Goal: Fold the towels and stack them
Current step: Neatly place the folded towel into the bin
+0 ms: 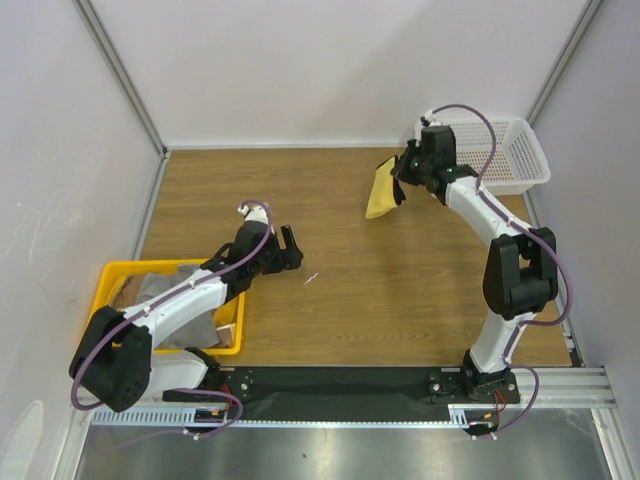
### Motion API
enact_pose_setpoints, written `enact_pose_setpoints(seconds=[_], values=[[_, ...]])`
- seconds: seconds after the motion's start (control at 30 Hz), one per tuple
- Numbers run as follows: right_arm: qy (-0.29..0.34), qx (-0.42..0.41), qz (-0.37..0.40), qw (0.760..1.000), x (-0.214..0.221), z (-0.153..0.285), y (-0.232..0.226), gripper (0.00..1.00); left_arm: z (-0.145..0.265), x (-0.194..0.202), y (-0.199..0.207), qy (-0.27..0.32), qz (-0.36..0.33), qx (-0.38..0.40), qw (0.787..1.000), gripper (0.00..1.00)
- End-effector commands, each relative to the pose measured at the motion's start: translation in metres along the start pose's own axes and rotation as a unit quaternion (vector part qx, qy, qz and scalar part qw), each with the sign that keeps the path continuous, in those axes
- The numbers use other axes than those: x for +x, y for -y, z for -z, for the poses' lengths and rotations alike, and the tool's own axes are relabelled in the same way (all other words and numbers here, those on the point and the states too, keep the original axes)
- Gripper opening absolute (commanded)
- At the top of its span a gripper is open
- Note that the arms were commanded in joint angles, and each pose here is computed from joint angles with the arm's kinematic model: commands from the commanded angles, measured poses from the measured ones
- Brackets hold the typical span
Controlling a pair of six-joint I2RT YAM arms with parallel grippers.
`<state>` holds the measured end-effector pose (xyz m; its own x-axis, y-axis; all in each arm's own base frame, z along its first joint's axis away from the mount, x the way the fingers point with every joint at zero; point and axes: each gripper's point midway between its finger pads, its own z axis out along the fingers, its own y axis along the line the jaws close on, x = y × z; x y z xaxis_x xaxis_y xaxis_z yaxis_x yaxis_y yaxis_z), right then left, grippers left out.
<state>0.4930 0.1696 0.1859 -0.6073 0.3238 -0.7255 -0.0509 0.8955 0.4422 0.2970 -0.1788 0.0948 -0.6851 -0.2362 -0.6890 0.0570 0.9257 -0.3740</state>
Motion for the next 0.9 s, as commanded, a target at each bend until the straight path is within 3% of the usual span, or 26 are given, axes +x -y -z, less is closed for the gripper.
enact_pose_setpoints(seconds=[0.0,0.27,0.37,0.4,0.5,0.63,0.87], values=[[0.027,-0.02,0.027,0.999,-0.039,0.002,-0.01,0.0,0.002,-0.022,0.009,0.02,-0.005,0.015,1.0,0.87],[0.076,-0.034,0.036,0.996,-0.113,-0.012,-0.001,0.0,-0.001,-0.03,0.006,0.022,-0.001,0.008,1.0,0.87],[0.038,-0.084,0.035,0.995,-0.118,-0.021,0.008,0.0,-0.001,-0.033,0.005,0.025,-0.001,0.004,1.0,0.87],[0.053,-0.104,0.045,0.992,-0.139,-0.015,-0.001,0.0,-0.001,-0.034,0.005,0.026,-0.002,0.004,1.0,0.87],[0.037,-0.127,0.08,0.988,-0.147,-0.016,0.005,0.0,-0.002,-0.037,0.004,0.026,-0.005,-0.001,1.0,0.87],[0.039,-0.092,0.153,0.983,-0.15,-0.015,0.024,0.0,-0.006,-0.04,0.005,0.023,-0.009,-0.007,1.0,0.87],[0.036,-0.114,0.124,0.985,-0.165,-0.003,0.072,0.0,-0.013,-0.04,0.002,0.006,-0.015,-0.023,1.0,0.87]])
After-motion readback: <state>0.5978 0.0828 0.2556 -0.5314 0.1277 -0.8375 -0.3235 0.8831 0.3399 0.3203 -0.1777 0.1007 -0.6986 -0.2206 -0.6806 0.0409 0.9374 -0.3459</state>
